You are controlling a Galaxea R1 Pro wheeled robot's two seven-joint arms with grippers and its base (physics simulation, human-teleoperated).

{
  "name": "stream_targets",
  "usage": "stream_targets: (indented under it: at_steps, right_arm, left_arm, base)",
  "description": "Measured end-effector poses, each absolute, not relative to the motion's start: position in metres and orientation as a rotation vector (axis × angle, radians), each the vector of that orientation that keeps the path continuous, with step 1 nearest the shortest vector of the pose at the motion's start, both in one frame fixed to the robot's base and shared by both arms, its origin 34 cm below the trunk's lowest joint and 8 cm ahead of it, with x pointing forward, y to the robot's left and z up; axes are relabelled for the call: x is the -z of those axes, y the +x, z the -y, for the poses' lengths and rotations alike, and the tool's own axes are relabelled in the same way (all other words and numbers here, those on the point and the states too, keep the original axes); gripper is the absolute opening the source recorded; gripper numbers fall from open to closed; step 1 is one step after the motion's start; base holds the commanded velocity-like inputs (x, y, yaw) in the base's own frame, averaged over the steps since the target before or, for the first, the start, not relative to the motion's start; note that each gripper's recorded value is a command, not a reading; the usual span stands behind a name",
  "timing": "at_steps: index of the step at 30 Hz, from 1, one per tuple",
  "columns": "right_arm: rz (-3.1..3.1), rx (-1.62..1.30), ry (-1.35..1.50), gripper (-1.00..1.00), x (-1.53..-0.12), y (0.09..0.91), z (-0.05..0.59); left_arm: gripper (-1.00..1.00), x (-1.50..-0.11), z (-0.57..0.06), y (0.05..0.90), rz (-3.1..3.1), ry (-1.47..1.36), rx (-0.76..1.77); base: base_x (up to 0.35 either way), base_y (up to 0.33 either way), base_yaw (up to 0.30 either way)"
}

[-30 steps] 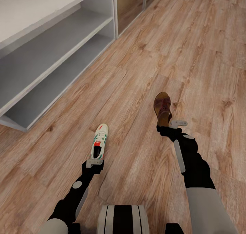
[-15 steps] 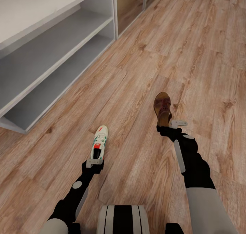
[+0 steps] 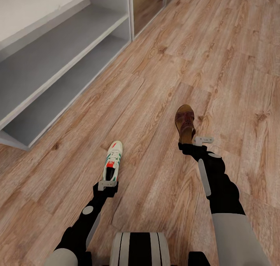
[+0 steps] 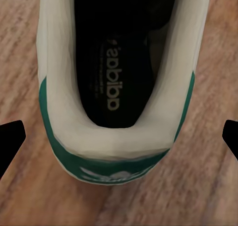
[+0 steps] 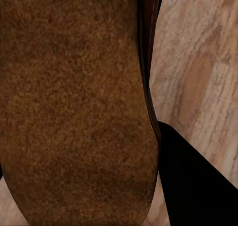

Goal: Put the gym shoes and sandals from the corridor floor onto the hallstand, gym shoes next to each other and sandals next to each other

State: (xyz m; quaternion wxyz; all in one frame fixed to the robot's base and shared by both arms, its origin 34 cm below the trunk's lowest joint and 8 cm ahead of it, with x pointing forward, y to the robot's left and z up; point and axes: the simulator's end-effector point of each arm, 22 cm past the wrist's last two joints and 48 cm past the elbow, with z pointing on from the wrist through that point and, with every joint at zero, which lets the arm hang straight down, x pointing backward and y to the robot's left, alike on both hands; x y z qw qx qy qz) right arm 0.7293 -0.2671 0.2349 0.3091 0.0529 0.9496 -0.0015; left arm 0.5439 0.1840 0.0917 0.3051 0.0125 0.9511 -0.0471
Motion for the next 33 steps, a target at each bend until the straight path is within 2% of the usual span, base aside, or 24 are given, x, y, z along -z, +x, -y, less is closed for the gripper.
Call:
stream_targets:
  at_steps: [12,13,33]
  right_arm:
    - [-2.510,0.012,0.160,-1.00,-0.2341,0.7283,0.2734]
    - [-2.510,0.012,0.160,-1.00,-0.2341,0.7283,0.2735]
    - [-2.510,0.012,0.161,-1.00,-0.2341,0.7283,0.2736]
  left_arm:
    - [1.00,-0.0914,-0.1840,0.5437,-2.519,0.033,0.125]
    - [-1.00,-0.0914,-0.1840,0.5437,-2.519,0.033,0.125]
    - [-1.00,-0.0918,-0.1845,0.5444,-2.517,0.029,0.123]
  base:
    - [0.064,0.000,0.000]
    - [0.007,0.000,0.000]
    - [0.000,0.000,0.000]
